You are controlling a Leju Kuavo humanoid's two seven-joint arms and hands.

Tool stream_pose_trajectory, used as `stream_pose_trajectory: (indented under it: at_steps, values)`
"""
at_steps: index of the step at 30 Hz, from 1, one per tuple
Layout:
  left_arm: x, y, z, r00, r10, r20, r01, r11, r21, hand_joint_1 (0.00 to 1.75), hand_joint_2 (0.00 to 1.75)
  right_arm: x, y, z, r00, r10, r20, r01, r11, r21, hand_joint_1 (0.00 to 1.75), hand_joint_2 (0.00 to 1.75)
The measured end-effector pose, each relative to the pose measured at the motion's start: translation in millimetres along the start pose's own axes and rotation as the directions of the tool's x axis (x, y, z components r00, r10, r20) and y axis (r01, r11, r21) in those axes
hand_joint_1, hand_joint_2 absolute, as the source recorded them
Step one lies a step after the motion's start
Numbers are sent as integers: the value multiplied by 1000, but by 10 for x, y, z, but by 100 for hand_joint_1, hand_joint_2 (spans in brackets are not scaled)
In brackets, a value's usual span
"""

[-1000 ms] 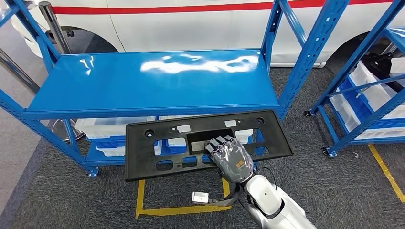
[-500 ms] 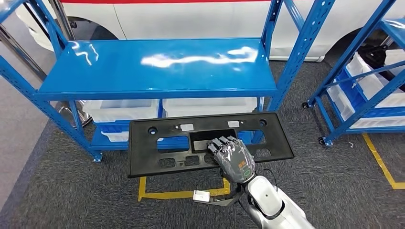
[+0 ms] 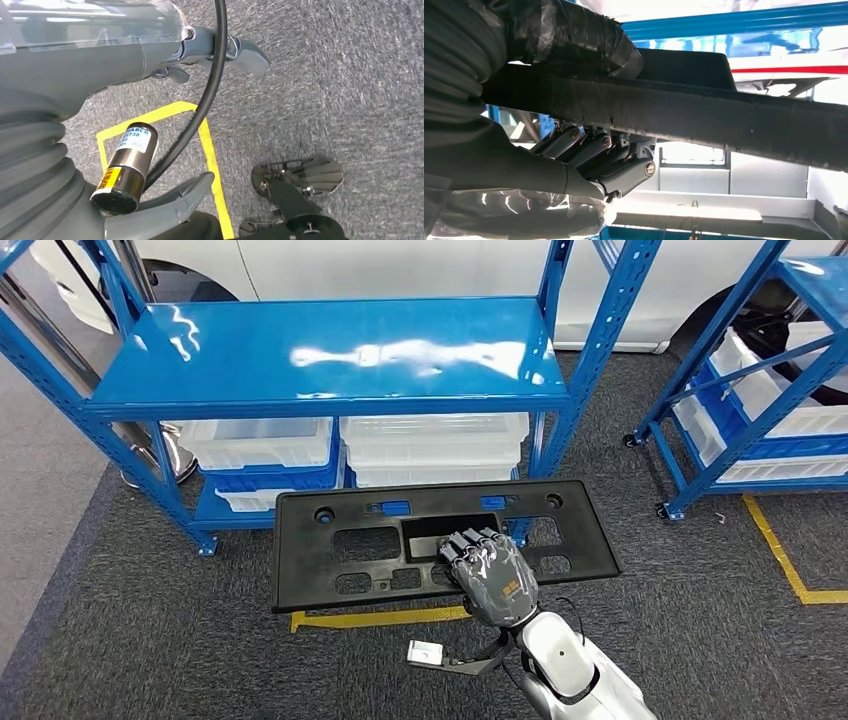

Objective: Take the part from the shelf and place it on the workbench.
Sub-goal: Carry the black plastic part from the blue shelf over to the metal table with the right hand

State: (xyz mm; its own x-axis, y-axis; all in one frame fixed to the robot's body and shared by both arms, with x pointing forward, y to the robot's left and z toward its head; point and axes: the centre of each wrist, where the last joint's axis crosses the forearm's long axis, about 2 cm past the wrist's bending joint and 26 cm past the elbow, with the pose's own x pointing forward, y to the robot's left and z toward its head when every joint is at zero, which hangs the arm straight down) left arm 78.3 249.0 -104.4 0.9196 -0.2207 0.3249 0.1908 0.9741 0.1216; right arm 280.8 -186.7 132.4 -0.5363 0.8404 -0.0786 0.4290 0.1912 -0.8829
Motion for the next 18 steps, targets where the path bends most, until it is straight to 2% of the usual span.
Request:
stream_pose_trajectory:
  at_steps: [18]
  values:
    - [1, 2, -1, 1000, -4, -21, 4, 1000, -3, 0, 175, 8, 21, -11, 1000, 3, -1, -3, 1000, 17, 162, 175]
